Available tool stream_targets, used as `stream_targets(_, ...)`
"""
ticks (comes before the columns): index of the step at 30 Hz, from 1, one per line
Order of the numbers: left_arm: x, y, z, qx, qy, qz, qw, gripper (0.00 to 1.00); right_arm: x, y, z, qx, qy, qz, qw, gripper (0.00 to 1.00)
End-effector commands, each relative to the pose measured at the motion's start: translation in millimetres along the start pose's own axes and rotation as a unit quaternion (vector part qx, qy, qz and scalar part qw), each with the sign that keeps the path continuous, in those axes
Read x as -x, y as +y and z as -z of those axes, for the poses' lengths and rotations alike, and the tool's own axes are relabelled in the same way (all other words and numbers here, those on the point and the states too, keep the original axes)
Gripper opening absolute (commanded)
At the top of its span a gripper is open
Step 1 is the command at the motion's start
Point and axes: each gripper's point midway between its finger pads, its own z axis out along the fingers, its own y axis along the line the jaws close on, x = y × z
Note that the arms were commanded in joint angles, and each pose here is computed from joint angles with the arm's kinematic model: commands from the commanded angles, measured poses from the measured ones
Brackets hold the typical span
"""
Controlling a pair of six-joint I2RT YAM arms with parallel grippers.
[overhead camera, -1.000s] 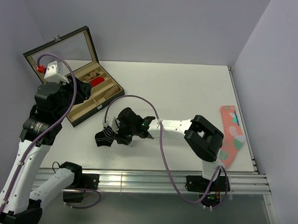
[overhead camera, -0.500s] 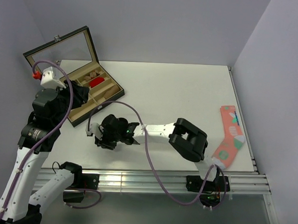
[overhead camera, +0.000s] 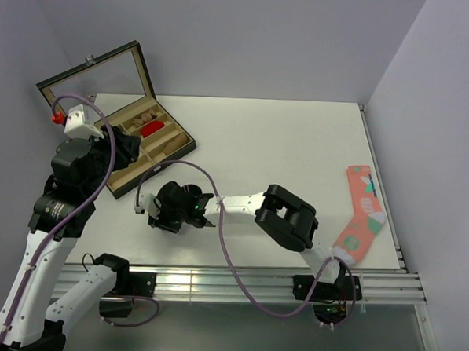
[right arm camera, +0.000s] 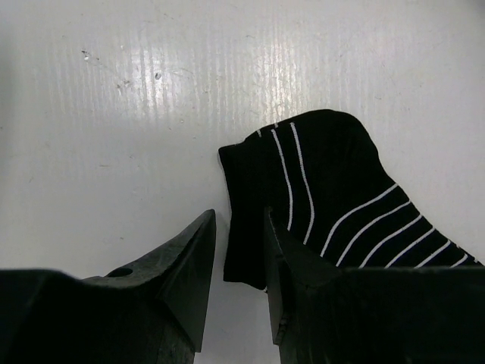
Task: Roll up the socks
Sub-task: Roll the sock at the center of the board.
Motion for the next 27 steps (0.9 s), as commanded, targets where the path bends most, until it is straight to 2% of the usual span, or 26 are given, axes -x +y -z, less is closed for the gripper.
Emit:
stream_targets(1,3,-4,0,-0.009,-0.006,-0.006,1.0,0.48,13,-6,-7,-0.019,-0.016,0.014,1.0,0.39)
stream_targets(10,-10,-5,-13,-0.015,0.016,-0.012,1.0,0.48,-22,-5,2,-0.02,0.056,0.017,0.998,0.33)
stream_targets(15,-22,-2,-21,-0.015,0.028,-0.008,0.999,0.48,-35,3,24,0.007,0.073,0.021,0.997,0.23)
stream_targets(20,-44,11,-32,0.002,0.041,0.006,0.999,0.47,-42,11,51,0.062,0.083,0.001,0.995,0.22)
stream_targets(27,-75,18,-51,-0.002,0.057,0.034,0.998,0.45,-77,14,92,0.115,0.138,-0.039,0.983,0.22)
